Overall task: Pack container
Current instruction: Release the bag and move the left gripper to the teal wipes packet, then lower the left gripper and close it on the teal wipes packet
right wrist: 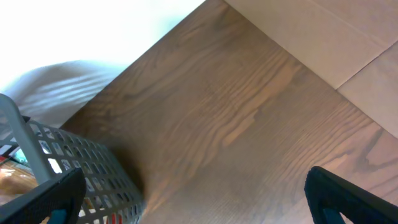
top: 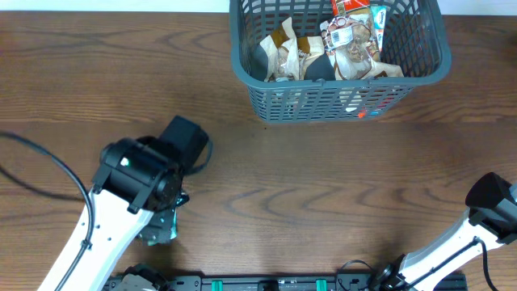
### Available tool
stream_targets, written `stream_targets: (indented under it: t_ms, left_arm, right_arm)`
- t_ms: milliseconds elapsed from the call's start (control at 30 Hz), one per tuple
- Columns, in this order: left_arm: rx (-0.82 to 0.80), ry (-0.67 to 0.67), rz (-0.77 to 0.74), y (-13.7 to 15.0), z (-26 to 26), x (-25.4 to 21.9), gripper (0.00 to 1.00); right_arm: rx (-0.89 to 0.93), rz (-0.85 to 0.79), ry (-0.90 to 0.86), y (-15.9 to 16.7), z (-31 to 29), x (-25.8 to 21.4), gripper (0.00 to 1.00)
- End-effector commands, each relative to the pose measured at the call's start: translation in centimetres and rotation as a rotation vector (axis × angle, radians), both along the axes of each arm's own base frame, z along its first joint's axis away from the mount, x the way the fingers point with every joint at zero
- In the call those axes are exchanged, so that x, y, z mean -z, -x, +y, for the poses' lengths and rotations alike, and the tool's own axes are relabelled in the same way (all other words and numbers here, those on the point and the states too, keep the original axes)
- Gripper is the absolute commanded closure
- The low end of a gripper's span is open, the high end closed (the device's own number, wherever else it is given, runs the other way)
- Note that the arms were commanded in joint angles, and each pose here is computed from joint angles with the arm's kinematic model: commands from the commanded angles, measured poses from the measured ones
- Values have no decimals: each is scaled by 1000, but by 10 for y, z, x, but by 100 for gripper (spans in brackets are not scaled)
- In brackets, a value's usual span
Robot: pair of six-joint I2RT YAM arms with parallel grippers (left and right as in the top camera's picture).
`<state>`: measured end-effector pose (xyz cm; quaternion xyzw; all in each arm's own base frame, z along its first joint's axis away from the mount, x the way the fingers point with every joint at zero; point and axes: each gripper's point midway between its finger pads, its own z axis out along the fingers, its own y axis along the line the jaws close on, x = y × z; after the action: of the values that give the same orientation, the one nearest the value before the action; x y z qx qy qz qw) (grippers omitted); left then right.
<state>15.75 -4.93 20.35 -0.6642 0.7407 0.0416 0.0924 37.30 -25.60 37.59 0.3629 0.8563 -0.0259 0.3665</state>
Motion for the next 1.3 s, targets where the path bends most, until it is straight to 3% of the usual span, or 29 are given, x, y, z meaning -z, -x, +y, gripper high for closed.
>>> stream_targets:
  t_ms: [0,133,200,433,600,800,900,1100,1267]
  left_arm:
    - [-176,90,0,10,-10,6,1]
    - [-173,105,-45,2,-12,6,1]
    - [-107,37,-57,0,-1,4,1]
    - [520,-348,19,-19,47,-12,1]
    - [755,-447,105,-25,54,-13,1]
    - [1035,-457,171,-38,43,13,1]
    - [1168,-388,193,-38,28,40,1]
    - [1210,-245,152,-36,4,79,1]
    - [1210,-83,169,-18,-8,100,1]
  right_arm:
    - [5,-21,6,4,2,-8,1]
    - [5,-21,6,4,2,-9,1]
    - [5,-21,6,4,3,-9,1]
    - [5,-21,6,4,2,-8,1]
    - [5,-21,6,4,2,-8,1]
    - [5,-21,6,4,2,-9,1]
    - [5,-21,6,4,2,-9,1]
    - [5,-21,6,4,2,-9,1]
    - [5,-21,6,4,2,-9,1]
